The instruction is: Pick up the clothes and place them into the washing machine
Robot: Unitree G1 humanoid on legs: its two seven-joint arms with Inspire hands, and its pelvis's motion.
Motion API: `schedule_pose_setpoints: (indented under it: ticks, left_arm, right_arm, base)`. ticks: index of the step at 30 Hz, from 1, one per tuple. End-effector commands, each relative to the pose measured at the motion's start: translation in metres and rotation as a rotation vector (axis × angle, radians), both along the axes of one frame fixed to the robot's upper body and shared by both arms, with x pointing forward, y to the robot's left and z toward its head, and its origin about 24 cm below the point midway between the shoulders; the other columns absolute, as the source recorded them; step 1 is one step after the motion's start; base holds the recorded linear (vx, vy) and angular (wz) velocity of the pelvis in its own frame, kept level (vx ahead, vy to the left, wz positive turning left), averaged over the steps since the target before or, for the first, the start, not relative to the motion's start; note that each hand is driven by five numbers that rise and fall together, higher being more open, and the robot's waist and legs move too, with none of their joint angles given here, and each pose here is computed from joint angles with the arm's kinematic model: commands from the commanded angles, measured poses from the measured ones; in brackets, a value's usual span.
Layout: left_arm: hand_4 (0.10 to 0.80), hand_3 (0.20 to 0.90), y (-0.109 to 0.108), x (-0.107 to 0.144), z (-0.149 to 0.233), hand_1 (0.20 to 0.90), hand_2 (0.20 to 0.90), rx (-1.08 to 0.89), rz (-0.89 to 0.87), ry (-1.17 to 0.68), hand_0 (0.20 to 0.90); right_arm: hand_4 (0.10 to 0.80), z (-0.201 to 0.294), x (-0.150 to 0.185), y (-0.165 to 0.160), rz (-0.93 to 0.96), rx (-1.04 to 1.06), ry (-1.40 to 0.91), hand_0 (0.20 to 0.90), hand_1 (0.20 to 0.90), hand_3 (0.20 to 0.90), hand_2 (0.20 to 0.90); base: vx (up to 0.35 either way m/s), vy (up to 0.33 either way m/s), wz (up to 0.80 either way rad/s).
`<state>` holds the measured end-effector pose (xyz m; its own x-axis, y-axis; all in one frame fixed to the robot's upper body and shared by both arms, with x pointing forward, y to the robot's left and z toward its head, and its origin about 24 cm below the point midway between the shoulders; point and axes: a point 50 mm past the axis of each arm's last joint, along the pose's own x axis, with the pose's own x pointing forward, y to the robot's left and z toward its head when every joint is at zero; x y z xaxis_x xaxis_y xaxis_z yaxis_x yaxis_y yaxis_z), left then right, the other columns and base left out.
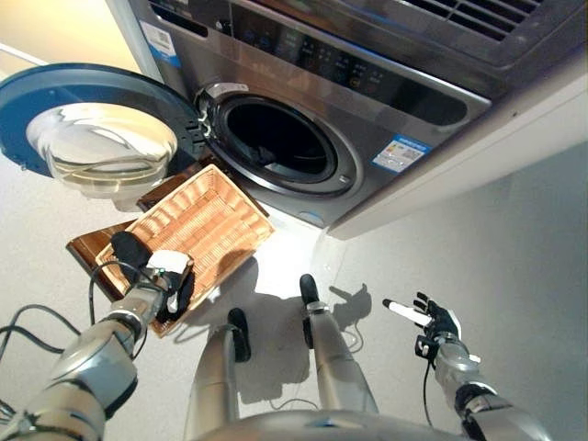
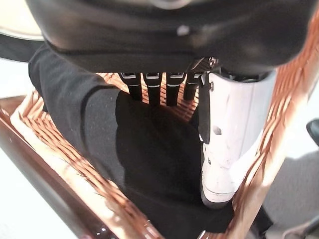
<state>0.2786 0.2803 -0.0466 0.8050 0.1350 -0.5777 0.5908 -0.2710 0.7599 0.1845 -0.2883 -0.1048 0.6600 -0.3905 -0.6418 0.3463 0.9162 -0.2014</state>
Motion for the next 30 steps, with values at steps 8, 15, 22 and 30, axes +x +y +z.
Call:
schedule_pose_setpoints:
  ticks: [8,15,22,30]
  left_arm:
    - [0.300,0.200,0.033,-0.053,-0.029,0.200,0.200,0.052,0.157,0.218,0.200]
    - [0.300,0.200,0.017,-0.027,-0.017,0.200,0.200,0.057,0.060,0.152,0.200]
    - [0.300,0.200,0.005,-0.009,-0.006,0.200,0.200,0.055,-0.031,0.094,0.200]
    - [0.300,0.200,-0.009,0.013,0.010,0.200,0.200,0.059,-0.124,0.012,0.200]
  right_arm:
    - [0.800,0.039,0.026,-0.040,-0.021,-0.136,-0.122,0.900,0.900,0.900,0.900]
    - [0.800,0.040,0.026,-0.043,-0.080,-0.119,-0.148,0.900,0.900,0.900,0.900]
    - [0.800,0.038,0.021,-0.046,-0.124,-0.104,-0.147,0.900,0.900,0.900,0.900]
    - [0.800,0.034,0.013,-0.048,-0.158,-0.096,-0.127,0.900,0.900,0.900,0.900]
  base:
    - [0.001,-0.011,0.08]
    - [0.015,-0.035,0.14]
    - [0.019,-0.047,0.14]
    - [0.011,-0.050,0.13]
